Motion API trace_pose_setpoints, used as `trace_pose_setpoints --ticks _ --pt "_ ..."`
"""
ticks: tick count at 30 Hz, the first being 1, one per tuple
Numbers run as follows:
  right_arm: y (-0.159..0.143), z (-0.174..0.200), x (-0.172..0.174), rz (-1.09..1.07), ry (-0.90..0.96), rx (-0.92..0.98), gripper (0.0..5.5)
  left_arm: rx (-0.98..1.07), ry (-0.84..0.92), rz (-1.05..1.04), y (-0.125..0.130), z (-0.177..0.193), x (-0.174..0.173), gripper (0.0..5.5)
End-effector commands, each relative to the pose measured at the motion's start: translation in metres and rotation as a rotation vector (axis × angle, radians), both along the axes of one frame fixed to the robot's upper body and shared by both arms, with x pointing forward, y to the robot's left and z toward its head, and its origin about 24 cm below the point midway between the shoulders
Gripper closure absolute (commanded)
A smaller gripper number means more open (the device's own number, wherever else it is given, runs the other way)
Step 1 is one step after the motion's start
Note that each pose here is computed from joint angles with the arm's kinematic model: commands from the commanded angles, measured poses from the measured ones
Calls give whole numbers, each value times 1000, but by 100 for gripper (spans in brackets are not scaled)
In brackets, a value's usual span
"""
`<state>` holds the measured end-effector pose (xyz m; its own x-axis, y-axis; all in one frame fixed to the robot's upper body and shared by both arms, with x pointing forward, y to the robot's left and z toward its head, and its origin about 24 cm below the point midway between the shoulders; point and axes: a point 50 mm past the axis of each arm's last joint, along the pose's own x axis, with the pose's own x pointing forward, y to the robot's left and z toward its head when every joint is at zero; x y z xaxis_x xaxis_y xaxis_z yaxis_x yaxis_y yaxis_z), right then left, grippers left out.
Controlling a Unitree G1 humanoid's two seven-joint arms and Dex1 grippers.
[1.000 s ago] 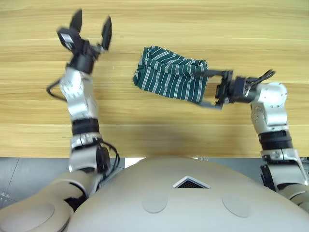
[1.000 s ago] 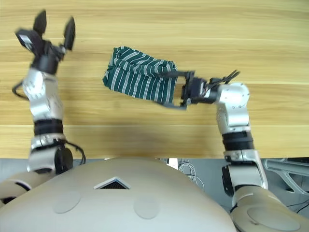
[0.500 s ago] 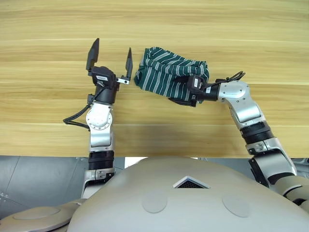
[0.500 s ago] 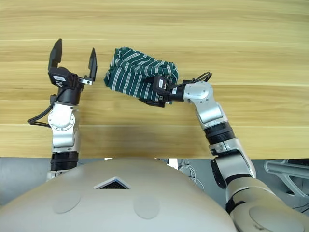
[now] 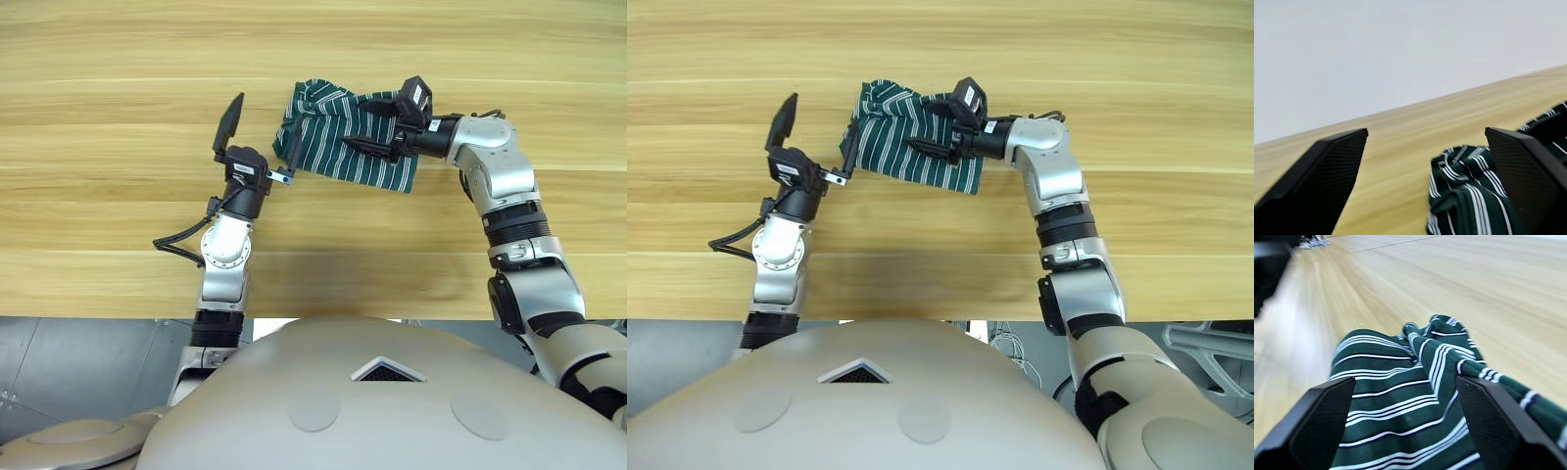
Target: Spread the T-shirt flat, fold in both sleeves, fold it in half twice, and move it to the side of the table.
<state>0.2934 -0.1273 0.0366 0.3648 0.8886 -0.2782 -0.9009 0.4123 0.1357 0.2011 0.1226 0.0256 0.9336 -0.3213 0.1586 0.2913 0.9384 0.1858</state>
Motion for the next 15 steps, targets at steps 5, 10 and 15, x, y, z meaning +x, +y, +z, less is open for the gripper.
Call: trace_pose_setpoints --ticks 5,10,15 --pt "0 -2 19 -59 -156 -147 172 46 62 -24 -6 -15 6 118" --pt "-8 -13 26 -59 -227 -282 172 55 102 13 1 -24 11 118" --pt "-17 -29 20 -48 -183 -318 172 60 100 29 6 -25 13 118"
